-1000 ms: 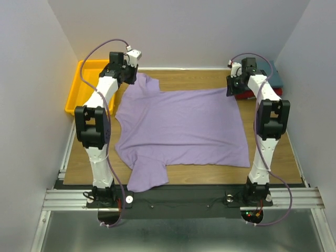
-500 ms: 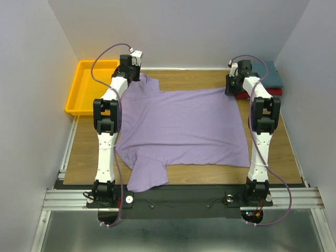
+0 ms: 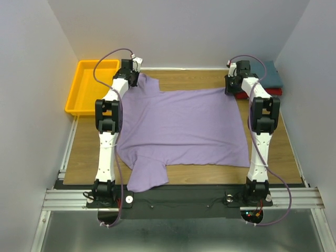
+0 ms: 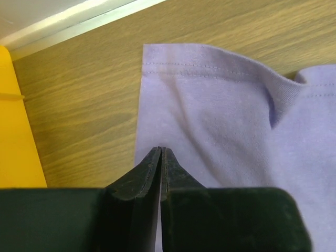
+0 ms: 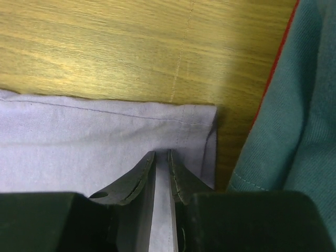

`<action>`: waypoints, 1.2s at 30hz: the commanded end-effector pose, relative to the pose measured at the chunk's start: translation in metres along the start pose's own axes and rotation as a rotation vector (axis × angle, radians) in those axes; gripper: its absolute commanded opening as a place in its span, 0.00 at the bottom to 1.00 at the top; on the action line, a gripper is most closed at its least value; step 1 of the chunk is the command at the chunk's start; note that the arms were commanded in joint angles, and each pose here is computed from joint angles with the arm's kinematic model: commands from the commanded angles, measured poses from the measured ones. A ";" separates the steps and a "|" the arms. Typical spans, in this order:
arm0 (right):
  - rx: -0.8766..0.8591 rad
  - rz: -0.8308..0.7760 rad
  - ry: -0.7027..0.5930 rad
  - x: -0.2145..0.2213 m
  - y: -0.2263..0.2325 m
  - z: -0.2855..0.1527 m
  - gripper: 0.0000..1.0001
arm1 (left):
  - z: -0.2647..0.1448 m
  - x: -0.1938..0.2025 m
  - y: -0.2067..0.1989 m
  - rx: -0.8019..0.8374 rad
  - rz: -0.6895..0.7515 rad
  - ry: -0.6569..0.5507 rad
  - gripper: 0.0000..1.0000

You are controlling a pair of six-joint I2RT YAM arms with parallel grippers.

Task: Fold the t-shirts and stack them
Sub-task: Flatten the tshirt out, then fold the tshirt

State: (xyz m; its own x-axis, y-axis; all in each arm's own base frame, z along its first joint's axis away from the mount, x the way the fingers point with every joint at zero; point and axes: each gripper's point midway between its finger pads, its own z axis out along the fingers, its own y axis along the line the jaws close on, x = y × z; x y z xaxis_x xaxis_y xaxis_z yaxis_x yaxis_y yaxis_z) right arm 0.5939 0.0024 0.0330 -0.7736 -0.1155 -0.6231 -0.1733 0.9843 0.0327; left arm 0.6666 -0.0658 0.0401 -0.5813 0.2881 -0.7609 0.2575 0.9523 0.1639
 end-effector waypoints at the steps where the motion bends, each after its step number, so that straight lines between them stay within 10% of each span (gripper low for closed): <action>1: 0.081 -0.050 0.130 0.045 -0.013 0.011 0.20 | -0.013 0.007 0.026 -0.041 -0.005 0.054 0.14; 14: 0.143 -0.113 0.174 0.057 -0.023 -0.011 0.19 | -0.031 0.018 0.045 -0.125 0.052 0.127 0.09; 27: 0.087 -0.050 0.089 0.021 -0.014 0.023 0.22 | -0.019 -0.042 0.035 -0.177 0.144 -0.042 0.14; 36: -0.078 -0.059 -0.051 -0.032 0.029 -0.036 0.50 | -0.089 -0.103 0.032 -0.117 0.144 -0.196 0.26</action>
State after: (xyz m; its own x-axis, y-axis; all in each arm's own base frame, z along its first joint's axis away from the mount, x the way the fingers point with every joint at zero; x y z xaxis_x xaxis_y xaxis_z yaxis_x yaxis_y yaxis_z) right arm 0.6091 0.0029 0.0390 -0.7540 -0.1702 -0.6345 -0.1891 0.9812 -0.0384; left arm 0.6774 -0.0457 0.0648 -0.5415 0.4225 -0.7268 0.2235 0.9058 0.3600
